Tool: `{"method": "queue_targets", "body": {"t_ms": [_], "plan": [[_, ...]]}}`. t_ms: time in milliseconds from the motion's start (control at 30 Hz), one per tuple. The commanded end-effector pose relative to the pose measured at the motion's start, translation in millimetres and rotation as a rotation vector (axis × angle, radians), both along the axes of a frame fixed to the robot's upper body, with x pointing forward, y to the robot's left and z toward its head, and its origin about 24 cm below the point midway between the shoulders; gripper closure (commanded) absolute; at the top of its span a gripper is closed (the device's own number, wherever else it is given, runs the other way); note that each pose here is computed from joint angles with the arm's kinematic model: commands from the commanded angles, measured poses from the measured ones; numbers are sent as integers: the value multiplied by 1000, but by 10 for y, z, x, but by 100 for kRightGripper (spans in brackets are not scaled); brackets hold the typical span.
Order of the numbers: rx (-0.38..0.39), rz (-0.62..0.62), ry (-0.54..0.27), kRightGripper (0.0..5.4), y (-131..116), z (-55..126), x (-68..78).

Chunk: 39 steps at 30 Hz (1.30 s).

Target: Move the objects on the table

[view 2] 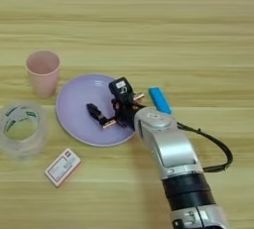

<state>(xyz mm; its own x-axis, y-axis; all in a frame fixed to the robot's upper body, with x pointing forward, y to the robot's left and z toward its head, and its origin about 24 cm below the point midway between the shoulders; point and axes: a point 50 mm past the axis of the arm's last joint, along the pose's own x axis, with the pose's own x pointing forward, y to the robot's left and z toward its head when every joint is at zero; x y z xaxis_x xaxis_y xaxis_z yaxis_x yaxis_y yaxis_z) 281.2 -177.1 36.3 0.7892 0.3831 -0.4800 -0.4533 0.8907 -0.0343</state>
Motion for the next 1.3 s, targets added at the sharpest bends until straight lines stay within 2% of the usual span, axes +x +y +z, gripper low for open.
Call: {"method": "queue_targets", "body": {"t_ms": [33,333,500,833,967,1100,1200,1300], "plan": [[-61,-73,-63,3,-145,103,155],[-50,-105,-71,3,-219,82,335],[-19,-77,-104,3,-170,123,354],[48,15,-318,3,-90,572,163],[60,23,-364,3,-122,701,89],[101,39,-363,3,-174,793,-21],[81,79,-339,3,-255,824,-145],[66,219,-269,3,-328,849,-350]]}}
